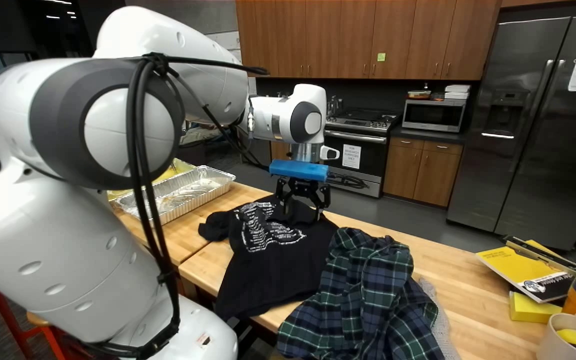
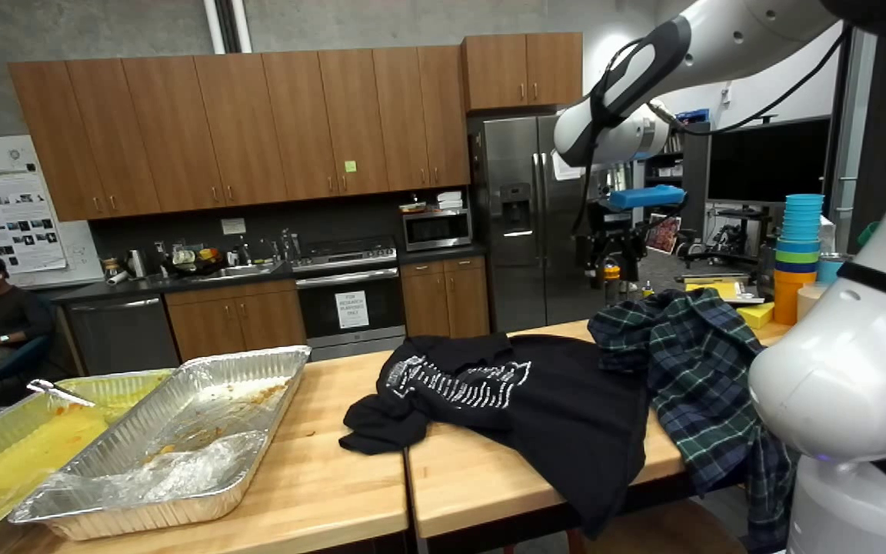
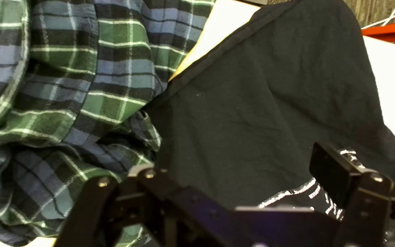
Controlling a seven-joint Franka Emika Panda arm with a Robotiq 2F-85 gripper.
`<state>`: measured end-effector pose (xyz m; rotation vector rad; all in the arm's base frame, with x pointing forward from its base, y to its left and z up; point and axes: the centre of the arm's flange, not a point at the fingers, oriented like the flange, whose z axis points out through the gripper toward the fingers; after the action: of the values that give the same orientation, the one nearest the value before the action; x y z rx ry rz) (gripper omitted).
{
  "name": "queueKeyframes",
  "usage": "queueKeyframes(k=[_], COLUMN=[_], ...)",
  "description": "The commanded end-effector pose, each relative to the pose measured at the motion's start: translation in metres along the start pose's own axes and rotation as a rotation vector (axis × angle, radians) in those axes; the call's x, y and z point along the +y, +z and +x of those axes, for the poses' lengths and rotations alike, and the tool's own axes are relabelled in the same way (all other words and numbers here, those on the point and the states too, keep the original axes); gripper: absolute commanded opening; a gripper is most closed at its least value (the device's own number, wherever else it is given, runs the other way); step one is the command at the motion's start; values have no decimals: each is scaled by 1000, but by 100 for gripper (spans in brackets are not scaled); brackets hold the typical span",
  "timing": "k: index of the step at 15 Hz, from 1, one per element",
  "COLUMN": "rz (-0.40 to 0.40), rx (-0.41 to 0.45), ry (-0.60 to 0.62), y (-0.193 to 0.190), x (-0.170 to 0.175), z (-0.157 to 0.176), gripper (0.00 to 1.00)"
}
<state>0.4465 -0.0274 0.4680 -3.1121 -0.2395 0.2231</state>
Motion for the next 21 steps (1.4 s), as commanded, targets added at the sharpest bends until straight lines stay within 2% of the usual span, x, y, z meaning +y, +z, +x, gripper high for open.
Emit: queueKeyframes(k=[1, 6, 9, 12, 16, 17, 19, 21], rz=[-123, -406, -513, -585, -675, -691, -715, -741], rx=[22, 13, 69, 104, 121, 128, 141, 157], ry=[82, 149, 227, 288, 326, 326, 314, 294], y=[8, 55, 89, 116, 143, 149, 158, 162], x=[-13, -55, -56, -23, 43, 57, 79, 86], z=[19, 60, 83, 86, 82, 81, 79, 80], gripper=[100, 100, 100, 100, 100, 78, 69, 53])
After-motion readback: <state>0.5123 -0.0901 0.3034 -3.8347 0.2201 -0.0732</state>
